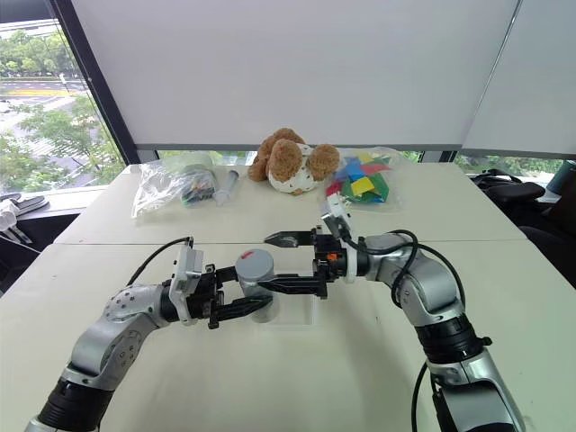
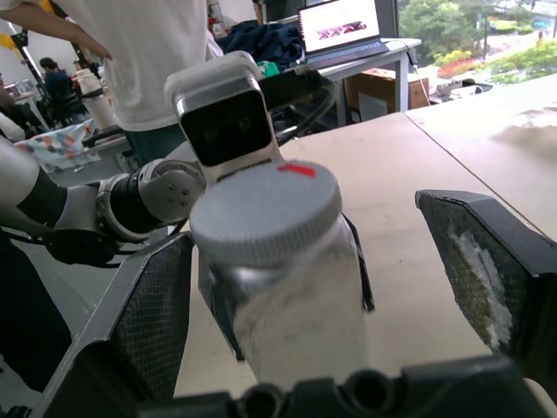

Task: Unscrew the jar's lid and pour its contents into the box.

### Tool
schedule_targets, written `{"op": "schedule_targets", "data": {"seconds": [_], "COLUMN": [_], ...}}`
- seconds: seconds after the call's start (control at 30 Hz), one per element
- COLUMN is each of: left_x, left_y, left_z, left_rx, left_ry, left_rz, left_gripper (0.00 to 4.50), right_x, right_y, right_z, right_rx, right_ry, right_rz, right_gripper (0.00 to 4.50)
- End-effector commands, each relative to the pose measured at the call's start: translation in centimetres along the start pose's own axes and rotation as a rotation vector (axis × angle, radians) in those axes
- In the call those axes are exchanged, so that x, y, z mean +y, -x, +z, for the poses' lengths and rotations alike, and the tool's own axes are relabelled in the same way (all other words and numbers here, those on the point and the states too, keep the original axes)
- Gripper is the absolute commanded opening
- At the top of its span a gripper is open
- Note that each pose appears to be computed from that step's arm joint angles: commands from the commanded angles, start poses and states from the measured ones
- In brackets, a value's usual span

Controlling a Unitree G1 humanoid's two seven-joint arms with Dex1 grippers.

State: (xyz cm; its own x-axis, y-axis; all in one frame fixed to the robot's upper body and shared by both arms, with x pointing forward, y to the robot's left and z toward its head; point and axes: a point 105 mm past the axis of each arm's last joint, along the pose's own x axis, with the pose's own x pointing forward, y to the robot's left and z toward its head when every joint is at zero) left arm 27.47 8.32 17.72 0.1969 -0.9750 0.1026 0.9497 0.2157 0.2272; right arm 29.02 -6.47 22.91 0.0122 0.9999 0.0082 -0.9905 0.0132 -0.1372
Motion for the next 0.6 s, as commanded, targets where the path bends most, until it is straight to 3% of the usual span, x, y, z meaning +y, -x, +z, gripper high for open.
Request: {"op": "schedule_targets", "data": {"seconds": [0.03,0.6], "left_x": [-0.2,-0.4], "left_y": [-0.1,-0.3], "left_z": [0.8,0.5], "left_rx": [-0.012,0.005], "left_ry": [-0.036,-0.011], "left_rz": [-0.016,-0.026], "left_gripper": [2.19,2.19], "right_x": [0.9,0.2], "right_y": [0.2,-4.8], "right_z": [2.2,1.1], "right_rx": [-0.051,0.031], "right_ry": [0.069,0.111], "right_rz": [0.039,-0.008], "right_gripper": [4.45,4.45]}}
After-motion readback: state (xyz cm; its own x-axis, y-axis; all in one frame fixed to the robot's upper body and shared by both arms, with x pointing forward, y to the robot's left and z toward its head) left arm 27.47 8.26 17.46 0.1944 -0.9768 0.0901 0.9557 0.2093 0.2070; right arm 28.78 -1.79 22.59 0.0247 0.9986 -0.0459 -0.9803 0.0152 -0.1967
